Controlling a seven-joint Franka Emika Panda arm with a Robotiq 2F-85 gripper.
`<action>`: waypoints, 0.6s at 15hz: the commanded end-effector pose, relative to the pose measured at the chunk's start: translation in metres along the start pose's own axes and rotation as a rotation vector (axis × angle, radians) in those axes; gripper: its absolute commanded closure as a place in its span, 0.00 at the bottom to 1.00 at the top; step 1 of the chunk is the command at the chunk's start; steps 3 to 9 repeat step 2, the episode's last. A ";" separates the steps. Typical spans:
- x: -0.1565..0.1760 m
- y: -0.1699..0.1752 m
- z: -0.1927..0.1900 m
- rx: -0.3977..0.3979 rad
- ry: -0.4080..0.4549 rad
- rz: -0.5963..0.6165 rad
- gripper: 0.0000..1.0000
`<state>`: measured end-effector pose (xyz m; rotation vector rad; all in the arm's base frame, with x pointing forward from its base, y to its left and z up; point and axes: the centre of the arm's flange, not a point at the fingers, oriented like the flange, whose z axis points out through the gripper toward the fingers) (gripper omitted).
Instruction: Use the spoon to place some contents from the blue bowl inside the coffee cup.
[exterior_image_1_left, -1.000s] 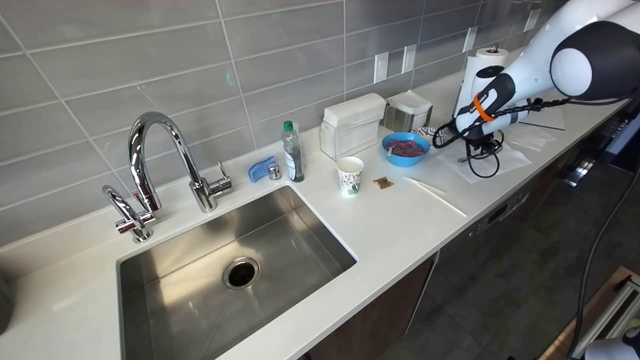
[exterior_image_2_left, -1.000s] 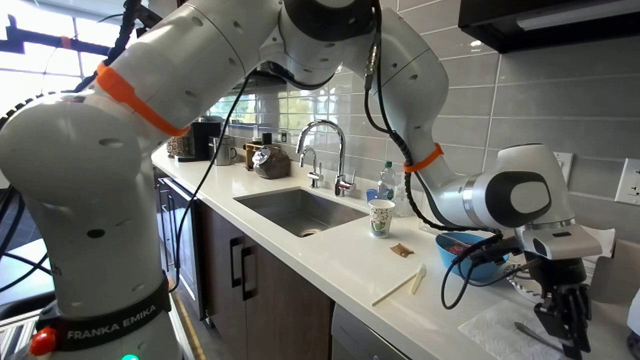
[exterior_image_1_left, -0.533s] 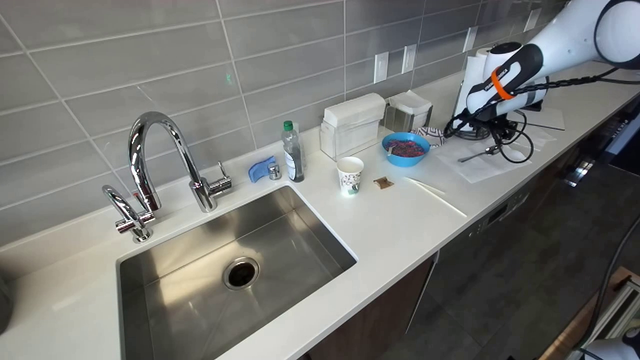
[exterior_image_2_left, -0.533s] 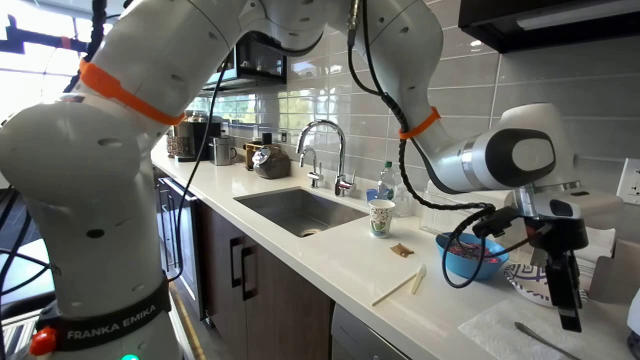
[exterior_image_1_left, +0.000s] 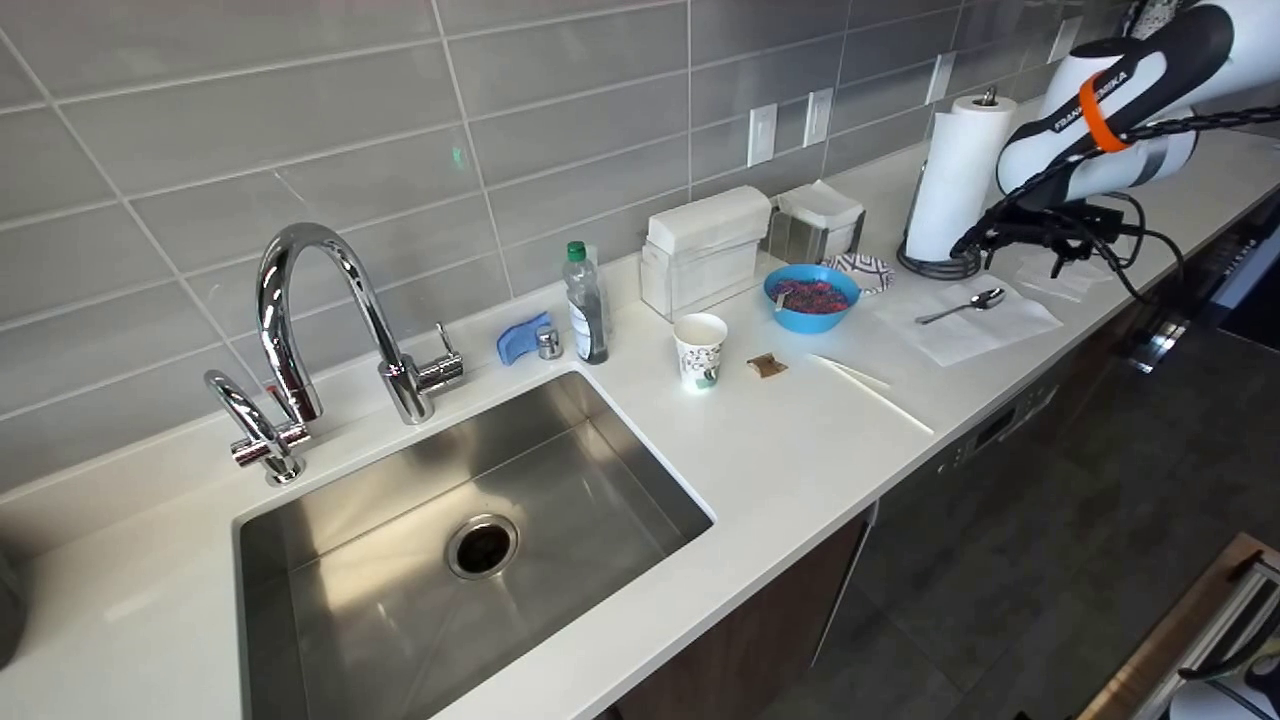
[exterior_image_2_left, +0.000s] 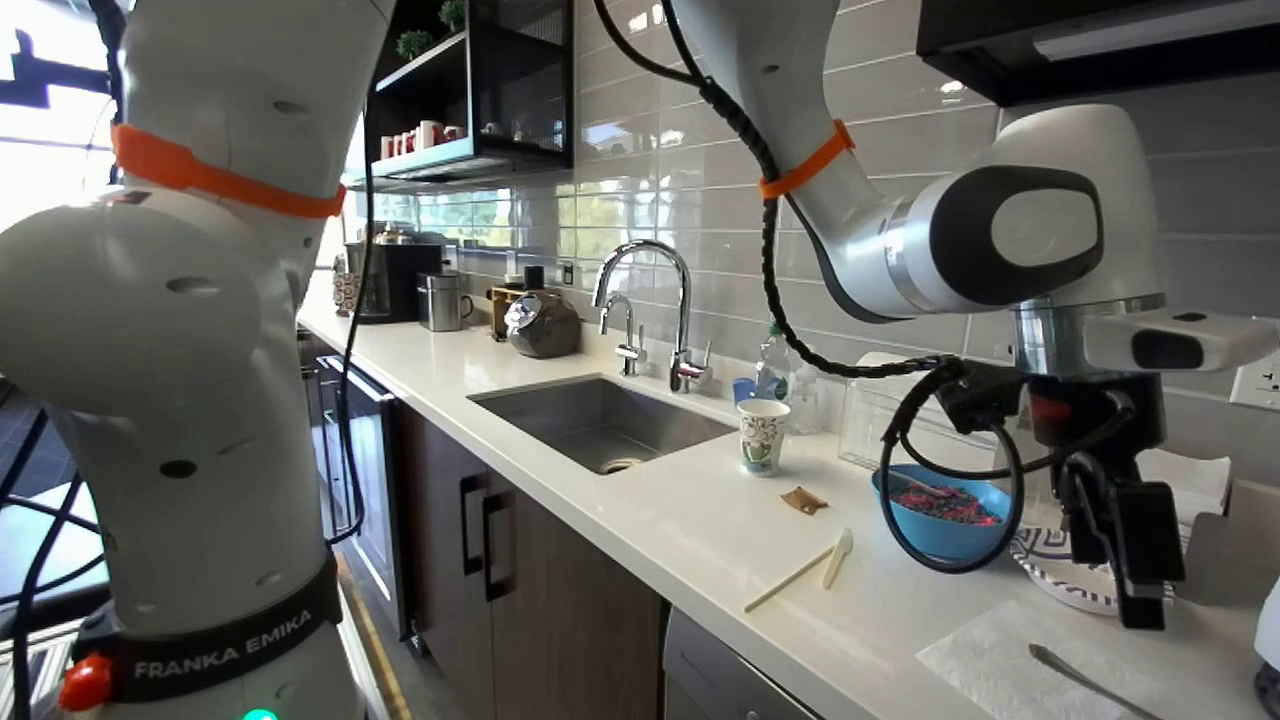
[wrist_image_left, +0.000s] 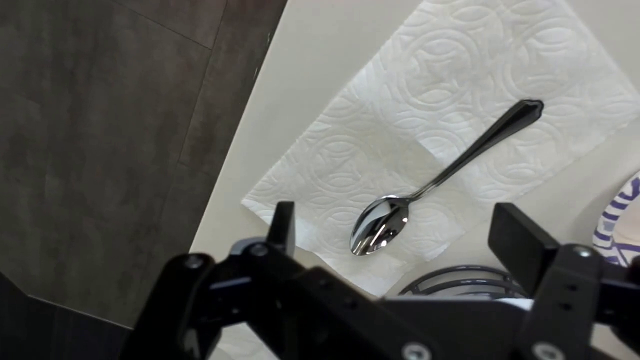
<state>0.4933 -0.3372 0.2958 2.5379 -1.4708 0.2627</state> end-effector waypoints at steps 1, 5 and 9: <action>0.002 0.001 -0.002 0.002 0.003 0.003 0.00; 0.002 0.000 -0.001 0.001 0.004 0.003 0.00; 0.002 0.000 -0.001 0.001 0.004 0.003 0.00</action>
